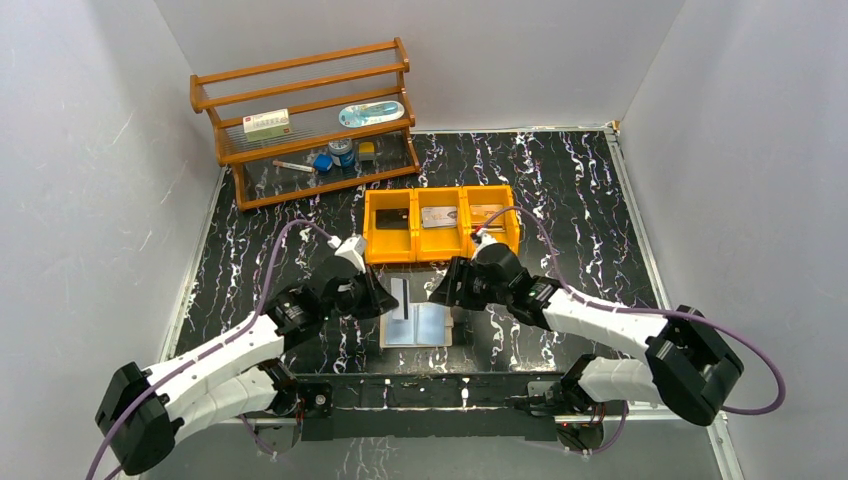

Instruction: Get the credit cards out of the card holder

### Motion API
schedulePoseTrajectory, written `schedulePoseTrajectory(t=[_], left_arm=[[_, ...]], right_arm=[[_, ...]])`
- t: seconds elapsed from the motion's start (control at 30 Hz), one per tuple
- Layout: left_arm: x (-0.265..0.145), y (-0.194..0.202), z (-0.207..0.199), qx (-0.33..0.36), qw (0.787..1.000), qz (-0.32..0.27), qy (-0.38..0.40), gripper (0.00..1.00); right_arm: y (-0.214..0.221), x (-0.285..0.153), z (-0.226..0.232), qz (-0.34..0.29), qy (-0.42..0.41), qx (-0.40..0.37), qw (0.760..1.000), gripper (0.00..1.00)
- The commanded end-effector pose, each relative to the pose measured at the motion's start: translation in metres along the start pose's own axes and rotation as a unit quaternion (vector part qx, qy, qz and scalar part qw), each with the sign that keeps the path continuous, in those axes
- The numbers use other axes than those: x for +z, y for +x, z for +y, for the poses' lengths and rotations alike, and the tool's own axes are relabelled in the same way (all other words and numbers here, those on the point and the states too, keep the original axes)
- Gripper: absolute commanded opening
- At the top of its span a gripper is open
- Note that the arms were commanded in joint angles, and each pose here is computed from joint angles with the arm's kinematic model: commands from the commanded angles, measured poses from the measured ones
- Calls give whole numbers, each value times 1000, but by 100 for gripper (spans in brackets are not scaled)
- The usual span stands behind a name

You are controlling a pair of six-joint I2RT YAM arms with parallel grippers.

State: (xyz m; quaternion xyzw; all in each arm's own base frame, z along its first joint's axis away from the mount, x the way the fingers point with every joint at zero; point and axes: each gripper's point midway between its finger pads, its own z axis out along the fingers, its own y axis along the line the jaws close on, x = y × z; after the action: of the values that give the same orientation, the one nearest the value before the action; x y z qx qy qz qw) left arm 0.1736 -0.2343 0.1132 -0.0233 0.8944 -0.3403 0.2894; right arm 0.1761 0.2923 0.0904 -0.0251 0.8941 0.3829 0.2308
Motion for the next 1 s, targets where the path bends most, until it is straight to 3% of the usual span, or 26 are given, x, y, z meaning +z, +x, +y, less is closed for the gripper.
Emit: schedulePoseTrajectory(t=[0.0,0.17,0.27,0.43,0.67,0.97], left_arm=[[-2,-15,-20,-2,998,1,64,0],[-6,-28,-32,-51,988,1,148,0],[-11,-30,-44,-70,976,-4,206,0],[-14,-24,-53,-85,967,12,238,0],[-16,-25,-65,-100,955,23,277,0],[-20,-28,-77,-93,950,37,296,0]], right_arm=[[-33,-11,-10,-73,17,7,997,65],[-51,-29,-7,-81,-52,31,995,69],[-52,-35,5,-59,-119,41,990,70],[-39,-37,24,-19,-204,58,977,70],[-31,-46,56,28,-301,67,951,62],[-32,-42,64,29,-317,63,946,57]])
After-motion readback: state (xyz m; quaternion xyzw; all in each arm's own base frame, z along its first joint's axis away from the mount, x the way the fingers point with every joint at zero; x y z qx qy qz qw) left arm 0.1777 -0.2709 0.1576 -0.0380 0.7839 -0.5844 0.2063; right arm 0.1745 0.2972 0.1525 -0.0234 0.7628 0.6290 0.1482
